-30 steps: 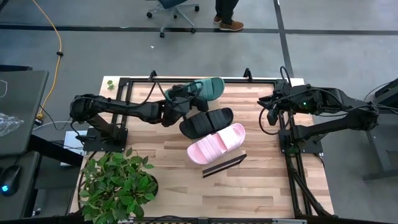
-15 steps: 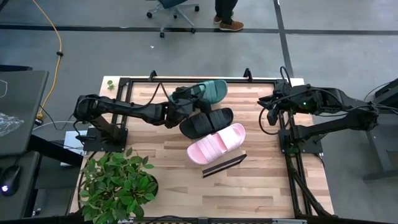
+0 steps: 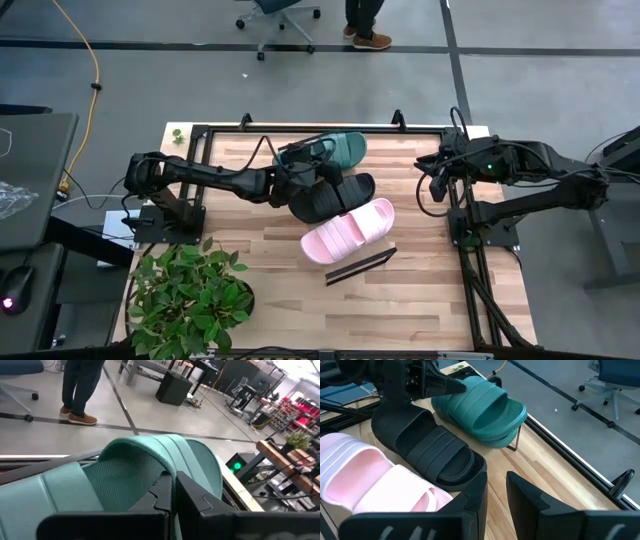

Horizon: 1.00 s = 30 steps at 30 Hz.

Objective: Pick and place slides into the shelf
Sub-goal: Put the green pair of slides on the shelf

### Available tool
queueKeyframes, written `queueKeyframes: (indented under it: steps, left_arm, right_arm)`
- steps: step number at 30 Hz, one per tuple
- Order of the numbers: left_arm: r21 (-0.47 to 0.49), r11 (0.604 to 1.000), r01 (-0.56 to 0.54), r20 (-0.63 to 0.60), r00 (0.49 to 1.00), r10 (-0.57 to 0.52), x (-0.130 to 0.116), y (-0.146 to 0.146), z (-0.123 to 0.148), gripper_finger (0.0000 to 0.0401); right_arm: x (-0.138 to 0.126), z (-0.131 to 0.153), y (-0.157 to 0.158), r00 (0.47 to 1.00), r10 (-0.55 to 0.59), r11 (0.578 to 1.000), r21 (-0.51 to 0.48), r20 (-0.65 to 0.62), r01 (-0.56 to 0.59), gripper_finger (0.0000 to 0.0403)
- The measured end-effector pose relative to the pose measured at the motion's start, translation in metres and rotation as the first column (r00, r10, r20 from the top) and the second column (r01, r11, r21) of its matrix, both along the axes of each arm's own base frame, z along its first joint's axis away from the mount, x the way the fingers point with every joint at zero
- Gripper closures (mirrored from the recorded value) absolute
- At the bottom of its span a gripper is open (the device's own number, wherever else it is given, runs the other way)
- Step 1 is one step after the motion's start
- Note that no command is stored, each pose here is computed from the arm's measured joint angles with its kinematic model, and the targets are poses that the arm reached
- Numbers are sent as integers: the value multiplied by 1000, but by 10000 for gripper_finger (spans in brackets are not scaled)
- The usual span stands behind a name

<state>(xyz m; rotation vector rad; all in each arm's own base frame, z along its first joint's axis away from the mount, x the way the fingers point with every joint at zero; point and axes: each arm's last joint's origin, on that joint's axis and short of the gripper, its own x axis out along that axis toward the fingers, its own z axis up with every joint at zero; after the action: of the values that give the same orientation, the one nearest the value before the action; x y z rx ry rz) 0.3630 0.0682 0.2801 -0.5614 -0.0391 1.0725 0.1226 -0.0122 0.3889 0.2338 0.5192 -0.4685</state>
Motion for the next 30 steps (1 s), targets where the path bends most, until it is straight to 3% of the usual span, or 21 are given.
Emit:
queueKeyframes:
  steps: [11, 22, 30]
  left_arm:
    - [8, 1000, 1, -18, 1000, -1, 1, 0, -2, 399]
    - [5, 1000, -3, -28, 1000, 3, 0, 10, -2, 327]
    - [-5, 1000, 11, -25, 1000, -11, -1, 13, -2, 330]
  right_arm:
    - [0, -1, 0, 1000, -2, 1000, 3, -8, 2, 341]
    - [-1, -1, 0, 1000, -2, 1000, 2, -8, 2, 341]
    - [-1, -1, 0, 1000, -2, 1000, 2, -12, 2, 341]
